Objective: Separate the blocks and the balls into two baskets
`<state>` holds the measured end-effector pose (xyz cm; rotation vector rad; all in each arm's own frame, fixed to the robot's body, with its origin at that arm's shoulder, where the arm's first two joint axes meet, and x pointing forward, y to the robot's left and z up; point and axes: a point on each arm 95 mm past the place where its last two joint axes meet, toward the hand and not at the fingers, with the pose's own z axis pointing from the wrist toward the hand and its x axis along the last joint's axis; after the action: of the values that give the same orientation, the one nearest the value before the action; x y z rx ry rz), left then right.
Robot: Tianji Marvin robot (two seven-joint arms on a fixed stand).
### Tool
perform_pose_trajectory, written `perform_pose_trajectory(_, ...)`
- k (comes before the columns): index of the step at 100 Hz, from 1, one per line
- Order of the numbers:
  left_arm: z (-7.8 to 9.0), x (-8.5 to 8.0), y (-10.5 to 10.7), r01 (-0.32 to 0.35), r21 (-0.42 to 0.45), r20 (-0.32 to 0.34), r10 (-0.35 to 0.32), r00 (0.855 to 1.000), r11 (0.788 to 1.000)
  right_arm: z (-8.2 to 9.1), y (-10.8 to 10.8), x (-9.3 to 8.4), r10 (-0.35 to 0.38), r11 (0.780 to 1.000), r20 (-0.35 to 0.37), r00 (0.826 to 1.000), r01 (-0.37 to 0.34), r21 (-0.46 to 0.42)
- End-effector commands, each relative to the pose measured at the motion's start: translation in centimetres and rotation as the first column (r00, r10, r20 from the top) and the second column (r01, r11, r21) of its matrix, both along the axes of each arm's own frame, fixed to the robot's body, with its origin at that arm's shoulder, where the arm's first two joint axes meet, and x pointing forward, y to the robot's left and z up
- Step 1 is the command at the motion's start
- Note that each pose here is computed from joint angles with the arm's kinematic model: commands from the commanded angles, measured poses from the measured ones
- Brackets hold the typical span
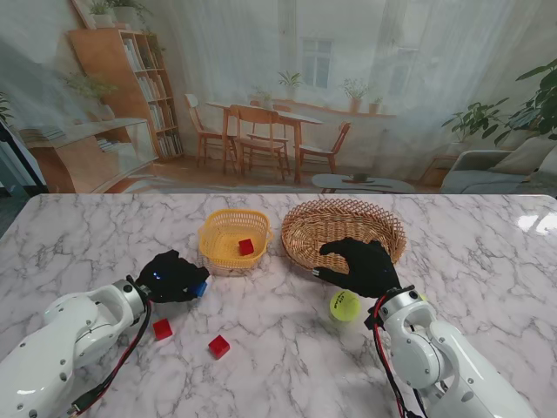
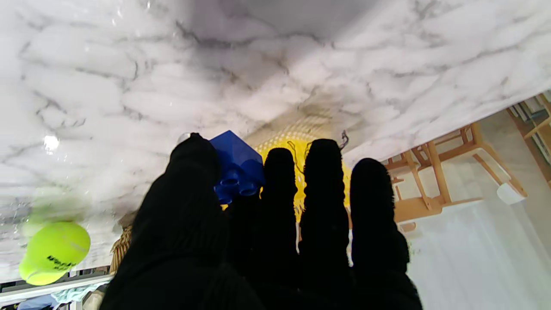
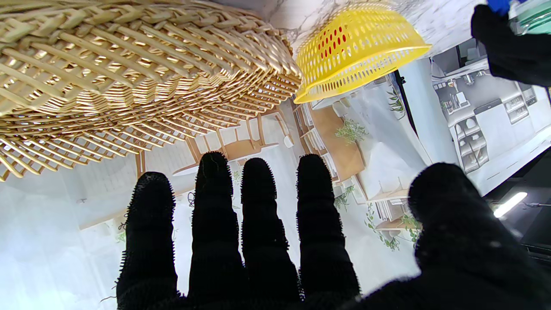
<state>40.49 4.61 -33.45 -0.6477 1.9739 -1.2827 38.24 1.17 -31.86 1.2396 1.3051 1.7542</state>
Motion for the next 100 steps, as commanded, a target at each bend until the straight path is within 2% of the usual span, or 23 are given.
perform_pose_trajectory(1, 0.9, 0.1, -0.3, 0.014, -0.004, 0.021, -0.014, 1.0, 1.0, -0.2, 0.1, -0.1, 0.001, 1.0, -0.007, 1.0, -0.001, -0.003)
perform_pose_trajectory(26, 3.5, 0.7, -0.9, 0.051, -0.032, 0.093, -0.048, 0.995, 0.998, -0.2, 0.1, 0.0, 0.003, 1.0, -0.009, 1.0, -0.003, -0.003)
perform_pose_trajectory(51, 5.8, 3.8, -2.4, 0.017, -0.082, 0.103, -0.009, 0.995, 0.996, -0.3, 0.1, 0.1, 0.006, 1.0, -0.011, 1.0, -0.006, -0.004)
perform_pose_trajectory(81, 6.8, 8.0, -4.5, -0.06, -0.133, 0.068, 0.07, 0.995, 0.989, -0.2, 0.0, 0.0, 0.004, 1.0, -0.008, 1.0, -0.004, 0.0)
perform_pose_trajectory(100, 6.2, 9.7, -5.1, -0.12, -0.128, 0.033, 0.125, 0.992, 0.985, -0.2, 0.0, -0.1, 0.003, 1.0, -0.006, 1.0, -0.002, 0.003)
